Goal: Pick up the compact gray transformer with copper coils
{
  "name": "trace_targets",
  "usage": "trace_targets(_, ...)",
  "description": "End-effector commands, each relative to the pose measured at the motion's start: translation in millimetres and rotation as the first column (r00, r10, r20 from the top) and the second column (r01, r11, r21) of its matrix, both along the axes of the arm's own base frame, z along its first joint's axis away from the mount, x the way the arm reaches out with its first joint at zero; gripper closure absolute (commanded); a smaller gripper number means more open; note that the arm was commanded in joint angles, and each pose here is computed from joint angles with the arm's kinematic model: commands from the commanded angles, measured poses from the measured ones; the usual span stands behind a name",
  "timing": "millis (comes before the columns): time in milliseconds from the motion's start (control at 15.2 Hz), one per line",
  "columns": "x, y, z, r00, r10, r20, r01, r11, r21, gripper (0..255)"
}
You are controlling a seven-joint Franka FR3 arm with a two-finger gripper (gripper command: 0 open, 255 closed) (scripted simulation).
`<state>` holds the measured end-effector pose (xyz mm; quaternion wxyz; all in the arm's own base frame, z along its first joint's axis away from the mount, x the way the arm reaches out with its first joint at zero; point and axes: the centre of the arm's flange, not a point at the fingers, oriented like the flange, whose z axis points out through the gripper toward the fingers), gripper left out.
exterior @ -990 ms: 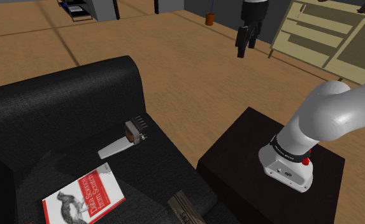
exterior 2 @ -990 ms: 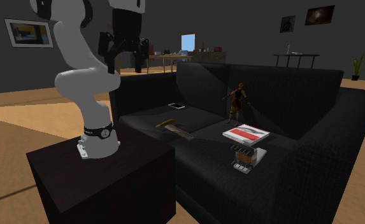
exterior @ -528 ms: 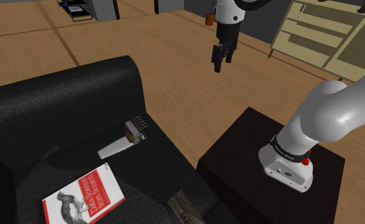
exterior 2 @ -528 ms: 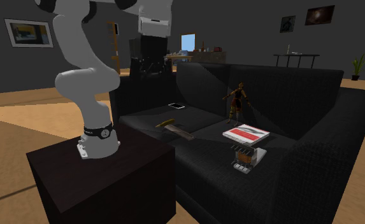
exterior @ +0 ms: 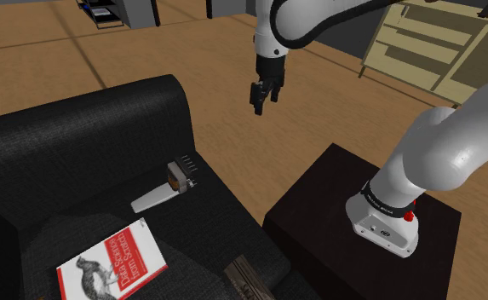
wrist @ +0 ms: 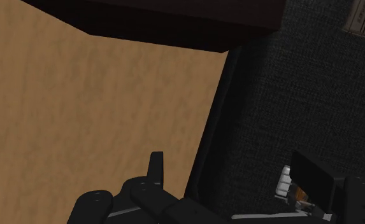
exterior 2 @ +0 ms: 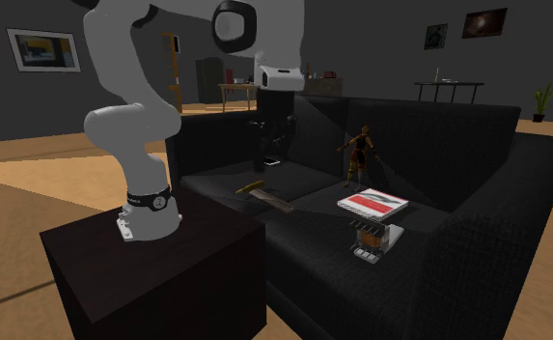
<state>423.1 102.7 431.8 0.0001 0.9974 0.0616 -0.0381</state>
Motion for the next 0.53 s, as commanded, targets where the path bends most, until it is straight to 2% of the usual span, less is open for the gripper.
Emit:
trace_targets(0,9.7,15.3,-16.3,1.0,0.008,0.01,-0.008,1.0,0.01,0)
trace_targets(462,52.5,72.8,-65.5,0.999,0.037,0.038,-0.039,0.998,0.043,0)
